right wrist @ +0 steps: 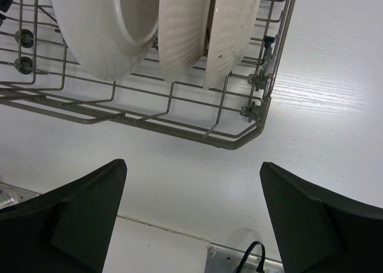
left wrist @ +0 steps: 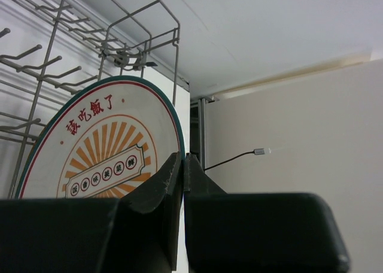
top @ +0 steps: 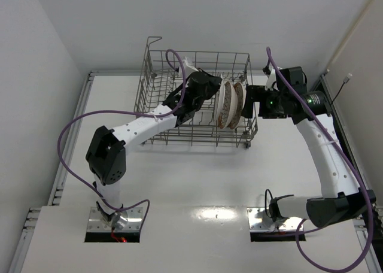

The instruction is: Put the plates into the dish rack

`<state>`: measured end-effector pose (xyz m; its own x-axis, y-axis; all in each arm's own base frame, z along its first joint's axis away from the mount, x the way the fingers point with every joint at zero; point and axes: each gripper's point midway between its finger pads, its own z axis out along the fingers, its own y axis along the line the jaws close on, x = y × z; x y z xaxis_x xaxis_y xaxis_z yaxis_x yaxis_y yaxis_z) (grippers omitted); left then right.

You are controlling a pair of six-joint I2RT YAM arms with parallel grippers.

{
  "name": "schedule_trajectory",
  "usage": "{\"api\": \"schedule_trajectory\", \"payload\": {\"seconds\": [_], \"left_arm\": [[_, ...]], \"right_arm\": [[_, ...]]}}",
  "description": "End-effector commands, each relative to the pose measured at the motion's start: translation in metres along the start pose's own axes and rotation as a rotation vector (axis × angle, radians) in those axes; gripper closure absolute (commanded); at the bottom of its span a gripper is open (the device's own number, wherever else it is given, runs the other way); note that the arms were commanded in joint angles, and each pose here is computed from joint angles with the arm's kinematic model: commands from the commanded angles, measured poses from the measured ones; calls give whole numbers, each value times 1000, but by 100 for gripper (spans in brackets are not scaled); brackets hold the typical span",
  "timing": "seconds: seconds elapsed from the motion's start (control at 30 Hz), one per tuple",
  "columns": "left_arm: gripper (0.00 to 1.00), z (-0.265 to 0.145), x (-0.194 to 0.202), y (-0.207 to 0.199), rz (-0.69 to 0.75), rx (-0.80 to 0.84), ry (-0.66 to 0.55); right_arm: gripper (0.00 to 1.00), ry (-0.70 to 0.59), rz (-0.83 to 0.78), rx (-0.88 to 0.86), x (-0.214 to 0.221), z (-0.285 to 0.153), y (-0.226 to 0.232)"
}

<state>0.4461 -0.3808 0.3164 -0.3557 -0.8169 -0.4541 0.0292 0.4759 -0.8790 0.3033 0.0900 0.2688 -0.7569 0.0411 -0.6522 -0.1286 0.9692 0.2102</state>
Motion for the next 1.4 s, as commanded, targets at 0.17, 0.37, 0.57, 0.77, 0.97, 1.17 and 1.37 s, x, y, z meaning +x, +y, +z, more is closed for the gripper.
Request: {"api": "schedule_trajectory", "payload": {"seconds": [0.17, 0.37, 0.57, 0.77, 0.97, 1.17, 1.37], "left_arm": [[100, 2, -1, -15, -88, 57, -34], [100, 7, 5, -6, -90, 40, -28], [100, 12, 17, 9, -74, 13, -7], [100, 15, 24, 18, -47, 20, 30], [92, 17, 29, 19, -39, 33, 64], [77, 18, 31, 21, -41, 44, 87], [49, 20, 26, 18, -32, 70, 100]], "right_arm": [[9, -29, -11, 4, -1, -7, -2], [9, -31, -20, 13, -1, -7, -4], [9, -22, -19, 14, 2, -5, -5], [9, -22, -19, 14, 2, -5, -5], [9, -22, -19, 14, 2, -5, -5], [9, -20, -19, 5, 2, -5, -3], [9, -29, -20, 4, -1, -7, -3]]}}
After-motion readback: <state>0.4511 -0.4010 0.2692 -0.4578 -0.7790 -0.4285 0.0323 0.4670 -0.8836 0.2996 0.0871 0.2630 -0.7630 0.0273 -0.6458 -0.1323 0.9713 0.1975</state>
